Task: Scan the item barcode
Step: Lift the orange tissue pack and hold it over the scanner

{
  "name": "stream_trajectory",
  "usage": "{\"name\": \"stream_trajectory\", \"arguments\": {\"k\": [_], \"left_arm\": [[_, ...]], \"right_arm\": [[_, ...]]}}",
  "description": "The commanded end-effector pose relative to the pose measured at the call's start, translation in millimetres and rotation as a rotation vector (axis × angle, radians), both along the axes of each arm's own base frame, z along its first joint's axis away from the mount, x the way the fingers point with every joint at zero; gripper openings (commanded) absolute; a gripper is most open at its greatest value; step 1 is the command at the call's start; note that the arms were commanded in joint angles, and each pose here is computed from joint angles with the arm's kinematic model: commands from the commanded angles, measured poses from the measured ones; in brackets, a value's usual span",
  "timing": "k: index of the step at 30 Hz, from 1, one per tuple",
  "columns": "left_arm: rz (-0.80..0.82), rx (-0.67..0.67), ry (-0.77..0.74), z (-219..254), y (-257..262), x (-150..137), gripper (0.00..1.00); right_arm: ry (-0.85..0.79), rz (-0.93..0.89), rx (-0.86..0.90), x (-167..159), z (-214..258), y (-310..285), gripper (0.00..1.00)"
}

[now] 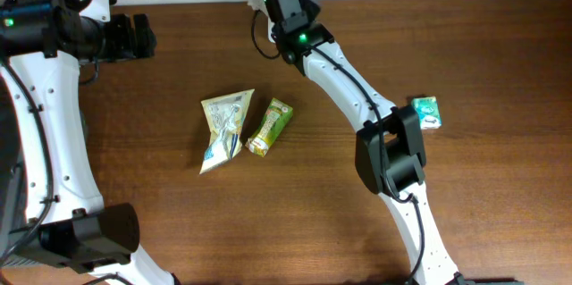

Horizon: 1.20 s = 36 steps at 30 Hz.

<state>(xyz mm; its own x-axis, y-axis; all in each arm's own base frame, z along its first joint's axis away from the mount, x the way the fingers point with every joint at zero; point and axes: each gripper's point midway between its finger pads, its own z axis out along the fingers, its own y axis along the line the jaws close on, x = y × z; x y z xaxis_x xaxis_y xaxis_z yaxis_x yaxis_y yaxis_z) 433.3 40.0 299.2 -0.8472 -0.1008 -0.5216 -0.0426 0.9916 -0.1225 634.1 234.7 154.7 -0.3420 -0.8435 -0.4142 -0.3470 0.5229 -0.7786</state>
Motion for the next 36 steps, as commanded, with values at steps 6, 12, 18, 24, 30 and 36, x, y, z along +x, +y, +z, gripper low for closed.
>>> {"name": "stream_trajectory", "arguments": {"k": [6,12,18,24,30,36], "left_arm": [[0.001,0.002,0.003,-2,3,1,0.99],[0.002,0.003,0.003,-2,3,1,0.99],[0.002,0.003,0.003,-2,3,1,0.99],[0.002,0.003,0.003,-2,3,1,0.99],[0.002,0.003,0.003,-2,3,1,0.99],[0.002,0.003,0.003,-2,3,1,0.99]], "right_arm": [[-0.020,0.142,-0.241,22,-30,5,0.04],[-0.026,0.125,-0.253,28,-31,-8,0.04],[-0.029,0.106,-0.264,27,-30,-11,0.04],[-0.019,0.075,-0.165,14,4,-12,0.04],[0.119,0.116,0.176,-65,108,-15,0.04],[0.554,-0.431,0.624,-185,94,-101,0.04]]}}
